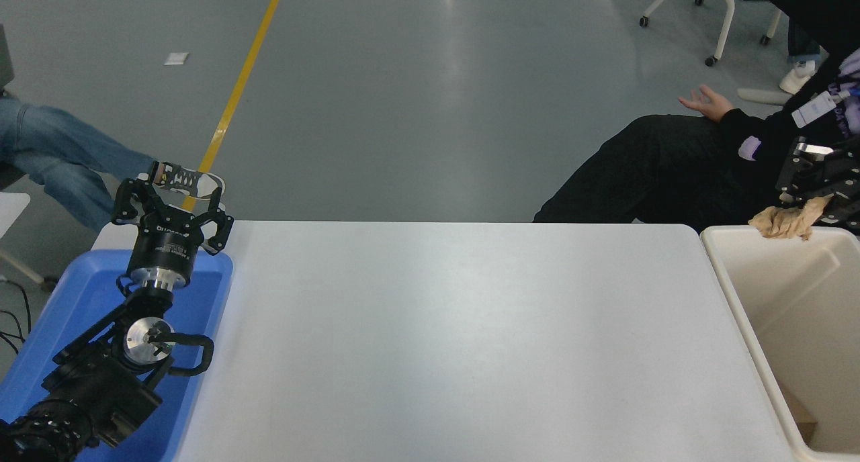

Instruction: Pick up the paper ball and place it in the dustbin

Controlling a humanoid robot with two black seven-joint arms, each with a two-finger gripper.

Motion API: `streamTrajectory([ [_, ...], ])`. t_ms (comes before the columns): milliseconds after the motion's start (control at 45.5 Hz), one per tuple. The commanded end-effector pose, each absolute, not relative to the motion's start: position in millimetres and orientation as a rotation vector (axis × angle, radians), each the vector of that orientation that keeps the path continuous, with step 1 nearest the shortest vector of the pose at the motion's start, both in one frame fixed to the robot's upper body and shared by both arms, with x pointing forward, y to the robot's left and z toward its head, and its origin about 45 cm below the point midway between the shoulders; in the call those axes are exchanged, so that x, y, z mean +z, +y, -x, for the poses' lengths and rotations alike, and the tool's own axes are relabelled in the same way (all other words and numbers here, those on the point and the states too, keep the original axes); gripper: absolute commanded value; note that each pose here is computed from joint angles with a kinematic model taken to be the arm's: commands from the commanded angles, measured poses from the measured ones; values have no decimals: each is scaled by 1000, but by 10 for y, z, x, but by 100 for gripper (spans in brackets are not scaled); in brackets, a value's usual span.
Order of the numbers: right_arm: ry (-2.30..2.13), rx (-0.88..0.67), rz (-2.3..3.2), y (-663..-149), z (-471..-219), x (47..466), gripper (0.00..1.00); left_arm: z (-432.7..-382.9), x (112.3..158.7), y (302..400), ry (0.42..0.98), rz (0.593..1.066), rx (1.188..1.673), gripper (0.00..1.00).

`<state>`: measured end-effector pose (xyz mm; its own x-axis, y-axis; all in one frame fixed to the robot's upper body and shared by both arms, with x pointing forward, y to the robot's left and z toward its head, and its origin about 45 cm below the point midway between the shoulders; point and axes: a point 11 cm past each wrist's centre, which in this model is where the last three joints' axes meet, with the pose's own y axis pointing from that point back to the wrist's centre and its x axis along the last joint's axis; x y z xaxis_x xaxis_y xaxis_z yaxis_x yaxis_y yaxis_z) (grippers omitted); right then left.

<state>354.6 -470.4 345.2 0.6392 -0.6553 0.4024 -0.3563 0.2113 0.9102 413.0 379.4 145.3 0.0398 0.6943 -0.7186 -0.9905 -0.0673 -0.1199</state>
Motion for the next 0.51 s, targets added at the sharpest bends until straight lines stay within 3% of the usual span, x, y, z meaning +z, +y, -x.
streamTrajectory([
  [0,-1172,-252,-1167,-5533,-3305,2880,0,-4130,1453,3794,519,740,1490,99],
  [220,-1198,-252,-1076,-5942,-3187,2154,0,-4130,1453,3794,519,740,1490,99],
  [484,-1262,-164,-1001,-6162,-3200,1805,0,-4130,1453,3794,519,740,1490,99],
])
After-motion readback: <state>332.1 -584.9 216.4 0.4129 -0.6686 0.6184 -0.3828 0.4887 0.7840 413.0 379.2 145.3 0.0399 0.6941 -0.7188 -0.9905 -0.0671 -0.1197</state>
